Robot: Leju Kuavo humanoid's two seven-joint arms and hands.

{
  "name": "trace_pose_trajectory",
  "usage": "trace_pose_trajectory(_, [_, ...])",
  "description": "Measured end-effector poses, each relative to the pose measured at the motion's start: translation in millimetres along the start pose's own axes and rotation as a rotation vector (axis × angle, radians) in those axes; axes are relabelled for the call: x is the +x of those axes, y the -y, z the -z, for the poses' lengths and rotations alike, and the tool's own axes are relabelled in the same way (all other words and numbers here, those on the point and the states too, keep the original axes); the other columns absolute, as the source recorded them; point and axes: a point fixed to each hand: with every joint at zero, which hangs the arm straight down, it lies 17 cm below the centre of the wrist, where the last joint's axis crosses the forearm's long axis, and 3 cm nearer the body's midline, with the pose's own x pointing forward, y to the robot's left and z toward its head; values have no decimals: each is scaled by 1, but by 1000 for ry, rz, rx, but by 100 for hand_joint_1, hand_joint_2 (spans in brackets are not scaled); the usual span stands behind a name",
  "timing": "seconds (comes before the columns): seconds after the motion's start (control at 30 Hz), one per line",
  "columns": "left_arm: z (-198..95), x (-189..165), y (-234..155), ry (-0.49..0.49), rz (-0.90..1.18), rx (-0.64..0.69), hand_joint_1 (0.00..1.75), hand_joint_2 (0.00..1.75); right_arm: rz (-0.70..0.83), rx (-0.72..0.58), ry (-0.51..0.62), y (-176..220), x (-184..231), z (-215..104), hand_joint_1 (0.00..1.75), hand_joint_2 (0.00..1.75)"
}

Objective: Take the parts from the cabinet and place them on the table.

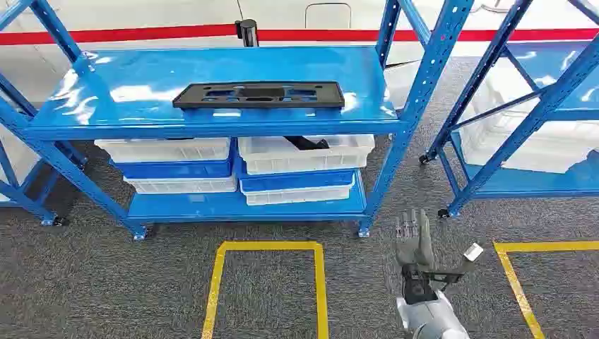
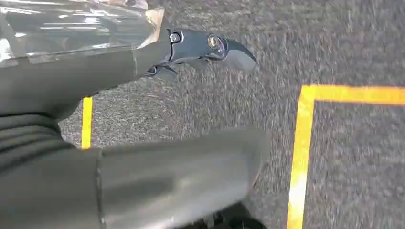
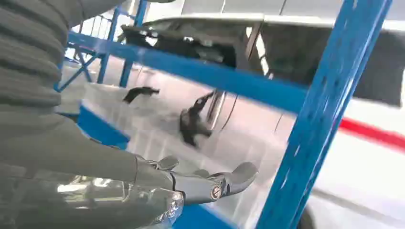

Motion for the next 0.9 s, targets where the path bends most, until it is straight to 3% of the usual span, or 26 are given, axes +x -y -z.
trace_pose_trajectory(0.27, [-1,-1,2,-2,-4,-12,0,0,-109,212,14,-86,-17,18,0,175])
trace_pose_trajectory(0.4, [-1,0,1,5,-10,-3,0,0,-286,324,27,-127,-34,16,0,175])
trace_pose_trajectory(0.63, [-1,0,-1,13,7,2,0,0,-868,624,78,-212,-106,-17,0,175])
trace_pose_trajectory(0.73, [-1,1,-1,17,25,4,0,0,-1233,792,177,-235,-146,-42,0,175])
trace_pose_trajectory(0.9, [0,2,-3,27,17,13,0,0,-1569,1056,315,-255,-207,-92,0,175])
